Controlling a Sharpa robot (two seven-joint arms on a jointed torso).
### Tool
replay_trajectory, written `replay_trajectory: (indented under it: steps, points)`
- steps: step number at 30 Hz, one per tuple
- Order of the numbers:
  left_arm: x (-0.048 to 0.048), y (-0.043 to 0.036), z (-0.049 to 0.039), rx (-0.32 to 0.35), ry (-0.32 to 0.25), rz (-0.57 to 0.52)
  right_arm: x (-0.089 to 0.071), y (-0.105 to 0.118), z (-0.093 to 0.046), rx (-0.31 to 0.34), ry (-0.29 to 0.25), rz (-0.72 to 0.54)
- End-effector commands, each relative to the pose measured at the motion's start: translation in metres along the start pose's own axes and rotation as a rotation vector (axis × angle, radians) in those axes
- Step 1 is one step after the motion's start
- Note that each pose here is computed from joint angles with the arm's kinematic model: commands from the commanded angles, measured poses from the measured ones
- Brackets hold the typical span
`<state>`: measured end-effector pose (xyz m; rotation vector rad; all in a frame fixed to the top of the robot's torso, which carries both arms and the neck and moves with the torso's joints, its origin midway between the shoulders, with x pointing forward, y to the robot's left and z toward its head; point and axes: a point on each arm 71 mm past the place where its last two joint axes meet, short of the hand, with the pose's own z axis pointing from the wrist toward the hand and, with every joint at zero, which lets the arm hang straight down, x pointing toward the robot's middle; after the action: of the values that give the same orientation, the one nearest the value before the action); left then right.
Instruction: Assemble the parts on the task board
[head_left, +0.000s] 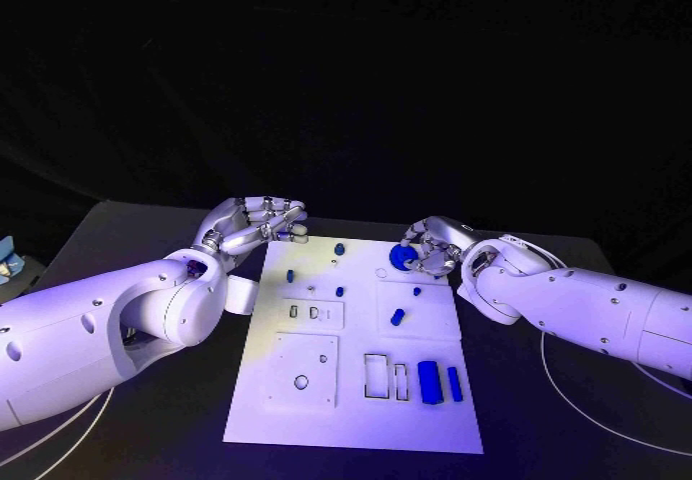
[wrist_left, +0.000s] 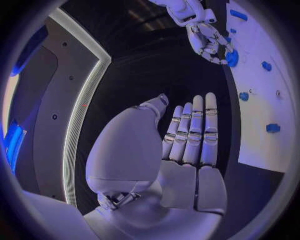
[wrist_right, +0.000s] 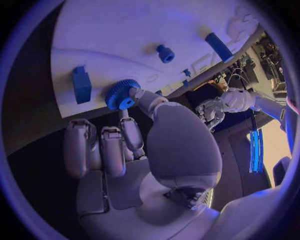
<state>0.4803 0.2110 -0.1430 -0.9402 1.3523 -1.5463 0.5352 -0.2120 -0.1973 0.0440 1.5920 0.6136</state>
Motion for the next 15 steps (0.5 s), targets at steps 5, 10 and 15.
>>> replay_trajectory:
  steps: [5, 10, 15]
  points:
    - [0.0029, -0.001, 0.0007, 0.009, 0.021, -0.006, -0.002, 0.02, -0.003, -0.095, -0.076, -0.044]
    - [0.0044, -0.0009, 0.0013, 0.01, 0.024, -0.007, -0.002, 0.042, -0.001, -0.122, -0.08, -0.055]
    - [0.0062, -0.0007, 0.0022, 0.01, 0.028, -0.009, 0.003, 0.068, 0.005, -0.158, -0.096, -0.069]
